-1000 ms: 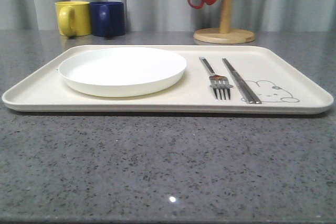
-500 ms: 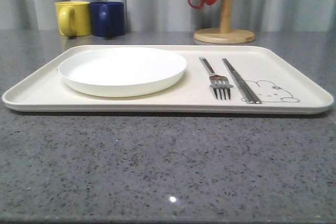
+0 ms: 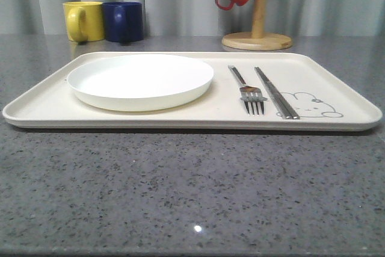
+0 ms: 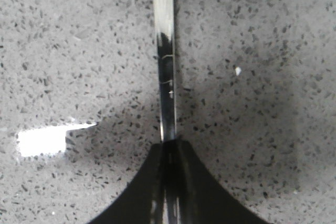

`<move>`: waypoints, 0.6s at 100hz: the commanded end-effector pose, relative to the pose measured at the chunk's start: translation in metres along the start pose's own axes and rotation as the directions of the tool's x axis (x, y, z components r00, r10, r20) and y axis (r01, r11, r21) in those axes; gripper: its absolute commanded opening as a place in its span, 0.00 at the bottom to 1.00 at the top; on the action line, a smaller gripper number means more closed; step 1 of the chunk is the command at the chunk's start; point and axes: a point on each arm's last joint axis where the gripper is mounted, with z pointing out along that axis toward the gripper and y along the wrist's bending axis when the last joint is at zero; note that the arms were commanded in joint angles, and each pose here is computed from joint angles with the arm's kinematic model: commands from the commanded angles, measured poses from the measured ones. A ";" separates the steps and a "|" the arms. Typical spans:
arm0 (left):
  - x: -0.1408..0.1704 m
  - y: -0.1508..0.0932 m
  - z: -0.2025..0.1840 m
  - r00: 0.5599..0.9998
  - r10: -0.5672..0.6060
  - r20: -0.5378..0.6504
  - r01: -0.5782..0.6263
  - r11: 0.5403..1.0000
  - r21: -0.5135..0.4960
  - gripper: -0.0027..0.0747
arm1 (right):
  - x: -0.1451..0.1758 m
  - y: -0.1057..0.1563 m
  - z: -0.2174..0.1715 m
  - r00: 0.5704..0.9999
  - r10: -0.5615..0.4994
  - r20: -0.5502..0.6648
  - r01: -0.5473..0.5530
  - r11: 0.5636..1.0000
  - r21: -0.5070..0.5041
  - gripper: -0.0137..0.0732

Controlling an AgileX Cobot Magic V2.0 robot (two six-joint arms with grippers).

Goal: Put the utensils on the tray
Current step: 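Move the right gripper back and grasp the spoon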

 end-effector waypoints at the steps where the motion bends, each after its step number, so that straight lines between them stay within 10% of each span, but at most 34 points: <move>1: -0.017 0.002 -0.002 0.994 -0.018 0.106 0.021 0.999 -0.026 0.01 | -0.004 -0.001 -0.033 0.994 0.011 0.108 -0.010 1.000 -0.011 0.10; 60: -0.017 0.002 -0.002 0.994 -0.018 0.106 0.021 0.999 -0.026 0.01 | 0.031 0.094 -0.120 0.968 -0.016 0.252 0.076 0.970 -0.231 0.10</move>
